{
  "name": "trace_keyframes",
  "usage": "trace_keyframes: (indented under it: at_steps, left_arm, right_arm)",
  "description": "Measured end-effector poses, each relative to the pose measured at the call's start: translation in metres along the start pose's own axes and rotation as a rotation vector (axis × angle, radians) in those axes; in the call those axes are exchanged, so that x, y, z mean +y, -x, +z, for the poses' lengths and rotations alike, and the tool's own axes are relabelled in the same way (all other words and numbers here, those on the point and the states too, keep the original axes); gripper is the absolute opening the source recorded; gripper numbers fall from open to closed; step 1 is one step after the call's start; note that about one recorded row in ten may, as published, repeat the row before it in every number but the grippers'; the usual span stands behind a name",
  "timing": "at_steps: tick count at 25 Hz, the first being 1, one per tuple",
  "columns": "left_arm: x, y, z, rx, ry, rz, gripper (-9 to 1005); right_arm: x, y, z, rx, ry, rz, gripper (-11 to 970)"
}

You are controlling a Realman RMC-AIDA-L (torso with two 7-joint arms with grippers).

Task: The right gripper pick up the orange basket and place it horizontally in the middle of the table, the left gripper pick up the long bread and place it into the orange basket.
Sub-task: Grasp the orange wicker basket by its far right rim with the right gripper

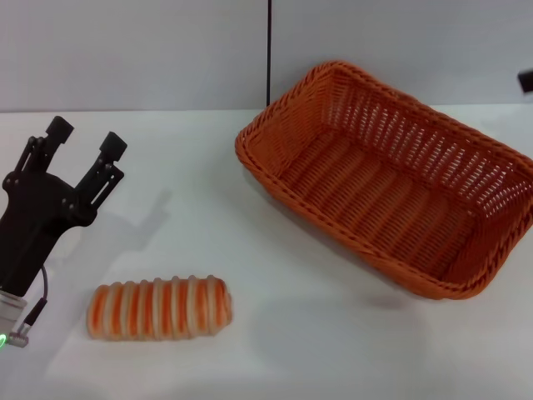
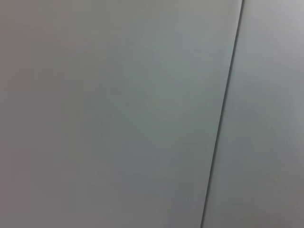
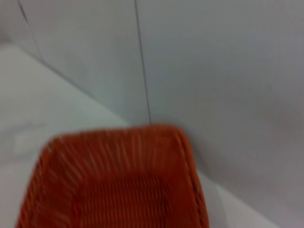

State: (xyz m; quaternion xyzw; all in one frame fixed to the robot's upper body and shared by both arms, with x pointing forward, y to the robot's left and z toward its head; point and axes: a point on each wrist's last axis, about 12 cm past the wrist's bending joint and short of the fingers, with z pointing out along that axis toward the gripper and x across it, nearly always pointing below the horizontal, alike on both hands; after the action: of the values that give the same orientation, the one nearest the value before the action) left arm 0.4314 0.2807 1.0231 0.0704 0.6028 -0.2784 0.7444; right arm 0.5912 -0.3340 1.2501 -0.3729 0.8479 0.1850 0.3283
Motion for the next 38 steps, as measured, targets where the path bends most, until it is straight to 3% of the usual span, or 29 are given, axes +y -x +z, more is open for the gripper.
trace_keyframes:
  at_steps: [11, 38]
  left_arm:
    - [0.001, -0.004, -0.002, 0.033, 0.017, -0.030, 825]
    - [0.001, -0.004, 0.002, 0.033, 0.011, -0.032, 817]
  right_arm:
    - [0.008, 0.003, 0.034, 0.202, -0.065, -0.059, 655]
    - [-0.001, -0.032, 0.063, 0.244, -0.046, 0.001, 635]
